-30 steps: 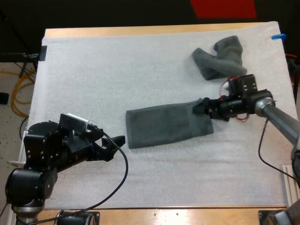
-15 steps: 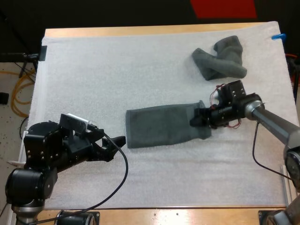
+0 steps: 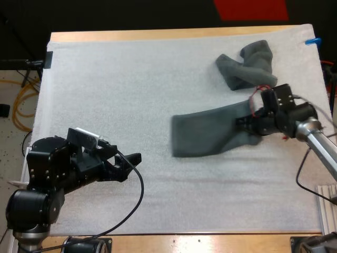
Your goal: Pick towel from pile fold and stack
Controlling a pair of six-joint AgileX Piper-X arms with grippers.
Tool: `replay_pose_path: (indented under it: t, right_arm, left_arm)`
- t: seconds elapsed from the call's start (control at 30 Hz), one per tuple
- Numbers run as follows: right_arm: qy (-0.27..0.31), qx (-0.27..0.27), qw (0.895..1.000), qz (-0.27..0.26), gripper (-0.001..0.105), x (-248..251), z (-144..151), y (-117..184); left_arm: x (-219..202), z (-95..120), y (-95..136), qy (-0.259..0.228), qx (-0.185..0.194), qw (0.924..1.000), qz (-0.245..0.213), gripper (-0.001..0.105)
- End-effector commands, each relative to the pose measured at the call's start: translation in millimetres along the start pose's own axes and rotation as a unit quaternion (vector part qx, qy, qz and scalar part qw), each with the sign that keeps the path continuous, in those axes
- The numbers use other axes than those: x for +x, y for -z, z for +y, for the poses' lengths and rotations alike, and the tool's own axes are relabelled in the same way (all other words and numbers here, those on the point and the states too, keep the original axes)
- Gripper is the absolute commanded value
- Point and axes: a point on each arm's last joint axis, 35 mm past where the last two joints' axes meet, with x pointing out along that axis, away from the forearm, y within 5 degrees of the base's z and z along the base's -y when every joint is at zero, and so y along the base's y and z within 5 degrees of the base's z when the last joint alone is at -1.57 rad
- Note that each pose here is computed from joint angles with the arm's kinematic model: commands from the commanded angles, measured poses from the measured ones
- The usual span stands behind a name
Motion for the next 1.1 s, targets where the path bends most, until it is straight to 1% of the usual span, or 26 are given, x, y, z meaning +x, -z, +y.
replay_pose_path:
  t: [0.0, 0.1, 0.2, 0.27, 0.33, 0.4, 0.43, 0.47, 0.5, 0.53, 0.6, 0.7, 0.87, 1.0, 1.03, 1.07]
  right_arm:
    - [0.048, -0.014, 0.999, 0.008, 0.000, -9.7, -1.8, 3.9]
    - [0.122, -0.040, 0.992, 0.018, 0.000, -24.9, -4.8, 7.3]
    - [0.135, -0.062, 0.988, 0.033, 0.000, -32.8, -4.5, 5.9]
    - [0.131, -0.062, 0.989, 0.031, 0.000, -35.6, -3.6, 2.5]
    - [0.102, -0.058, 0.993, 0.022, 0.000, -37.0, -0.2, -0.5]
    - [0.042, -0.030, 0.999, 0.006, 0.000, -36.5, 4.1, -3.6]
    - [0.030, -0.023, 0.999, 0.004, 0.000, -34.9, 4.7, -4.5]
    - [0.000, -0.005, 1.000, -0.002, 0.000, -31.5, 6.4, -6.7]
    - [-0.026, 0.011, 1.000, -0.003, 0.000, -26.6, 7.6, -8.7]
    - [-0.039, 0.022, 0.999, -0.001, 0.000, -23.3, 8.0, -9.3]
    - [-0.082, 0.061, 0.995, 0.006, 0.000, -9.9, 9.0, -12.5]
    - [-0.126, 0.081, 0.988, 0.022, 0.000, 9.9, 14.1, -14.3]
    - [-0.138, 0.079, 0.986, 0.042, 0.000, 38.1, 26.8, -13.6]
    - [-0.140, 0.080, 0.986, 0.045, 0.001, 50.1, 31.6, -13.7]
    - [-0.140, 0.080, 0.986, 0.044, 0.003, 50.5, 31.5, -14.0]
    - [-0.141, 0.079, 0.986, 0.042, 0.010, 51.1, 31.5, -14.5]
  left_arm:
    - [0.3, -1.2, -0.4, 0.008, -0.001, 1.0000, 0.003, 0.075]
    - [0.3, -1.2, -0.4, 0.008, -0.001, 1.0000, 0.003, 0.075]
    - [0.3, -1.2, -0.4, 0.008, -0.001, 1.0000, 0.003, 0.075]
    - [0.3, -1.2, -0.4, 0.008, -0.001, 1.0000, 0.003, 0.075]
    - [0.3, -1.2, -0.4, 0.008, -0.001, 1.0000, 0.003, 0.075]
    - [0.3, -1.2, -0.4, 0.008, -0.001, 1.0000, 0.003, 0.075]
    - [0.3, -1.2, -0.4, 0.008, -0.001, 1.0000, 0.003, 0.075]
    - [0.3, -1.2, -0.4, 0.008, -0.001, 1.0000, 0.003, 0.075]
    - [0.3, -1.2, -0.4, 0.008, -0.001, 1.0000, 0.003, 0.075]
    - [0.3, -1.2, -0.4, 0.008, -0.001, 1.0000, 0.003, 0.075]
    - [0.3, -1.2, -0.4, 0.008, -0.001, 1.0000, 0.003, 0.075]
    - [0.3, -1.2, -0.4, 0.008, -0.001, 1.0000, 0.003, 0.075]
    - [0.3, -1.3, -0.3, 0.011, -0.001, 0.9999, 0.003, 0.075]
    - [0.3, -1.9, -0.1, 0.019, -0.001, 0.9998, 0.006, 0.075]
    - [0.3, -1.9, -0.1, 0.019, -0.001, 0.9998, 0.006, 0.075]
    - [0.3, -1.9, -0.1, 0.019, -0.001, 0.9998, 0.006, 0.075]
